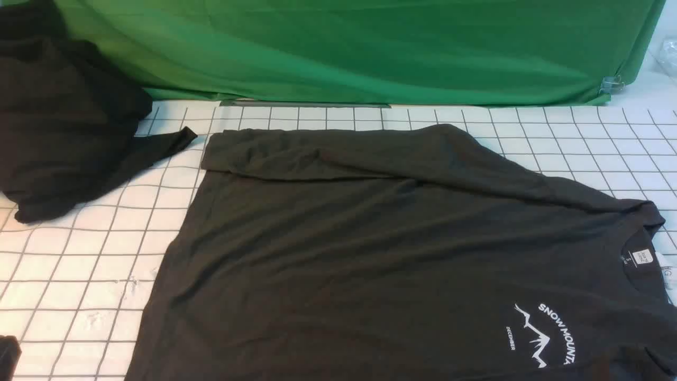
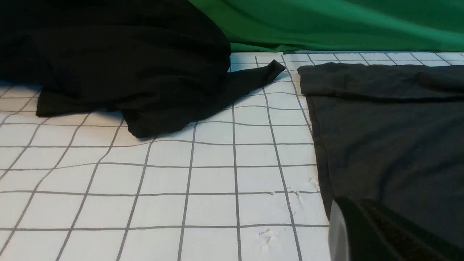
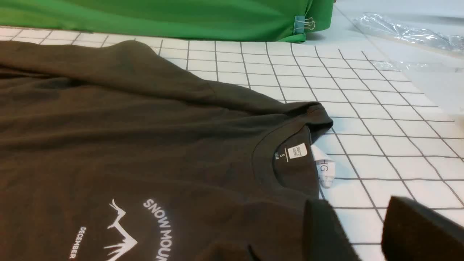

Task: Fold a long-sleeved shirt over a white checkered tablecloth.
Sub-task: 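Grasp the left edge of the dark T-shirt lying flat on the table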

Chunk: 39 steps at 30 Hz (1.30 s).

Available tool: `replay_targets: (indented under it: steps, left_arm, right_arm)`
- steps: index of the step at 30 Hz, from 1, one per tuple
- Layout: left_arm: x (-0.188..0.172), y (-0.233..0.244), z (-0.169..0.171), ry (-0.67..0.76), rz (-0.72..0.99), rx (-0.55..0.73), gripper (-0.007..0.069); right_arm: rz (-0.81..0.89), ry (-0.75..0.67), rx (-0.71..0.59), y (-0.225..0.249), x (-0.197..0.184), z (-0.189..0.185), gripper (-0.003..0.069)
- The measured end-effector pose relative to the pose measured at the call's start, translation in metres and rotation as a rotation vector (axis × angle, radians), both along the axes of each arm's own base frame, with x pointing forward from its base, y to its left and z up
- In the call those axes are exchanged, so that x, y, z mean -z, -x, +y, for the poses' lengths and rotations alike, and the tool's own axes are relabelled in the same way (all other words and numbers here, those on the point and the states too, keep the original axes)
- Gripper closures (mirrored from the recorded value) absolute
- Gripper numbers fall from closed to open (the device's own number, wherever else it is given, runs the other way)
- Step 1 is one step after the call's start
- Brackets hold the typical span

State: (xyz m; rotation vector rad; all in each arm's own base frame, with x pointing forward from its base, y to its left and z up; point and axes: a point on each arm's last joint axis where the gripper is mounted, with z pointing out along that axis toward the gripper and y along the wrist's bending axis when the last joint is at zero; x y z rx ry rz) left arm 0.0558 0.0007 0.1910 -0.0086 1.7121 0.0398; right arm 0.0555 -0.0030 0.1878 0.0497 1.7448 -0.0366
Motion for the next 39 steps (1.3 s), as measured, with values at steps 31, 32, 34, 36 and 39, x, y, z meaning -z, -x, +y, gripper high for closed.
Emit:
replay_targets:
  steps: [31,32,34,36,39]
  left_arm:
    - [-0.033,0.002,0.010,0.638,-0.412,-0.084,0.0622]
    - [-0.033,0.002,0.010,0.645,-0.412,-0.084,0.0622]
    - [-0.048,0.010,0.020,0.726,-0.636,-0.123,0.0622]
    - [-0.054,0.014,0.024,0.768,-0.729,-0.128,0.0622]
    - [-0.090,0.031,0.027,0.828,-0.962,-0.068,0.0622]
  right_arm:
    - [-0.001,0.000,0.000,0.000,0.000,0.000,0.0417]
    - [-0.001,0.000,0.000,0.000,0.000,0.000,0.0417]
    - [-0.001,0.000,0.000,0.000,0.000,0.000,0.0417]
    - [-0.001,0.000,0.000,0.000,0.000,0.000,0.0417]
    - [-0.030,-0.024,0.002,0.000,-0.003,0.000,0.0417]
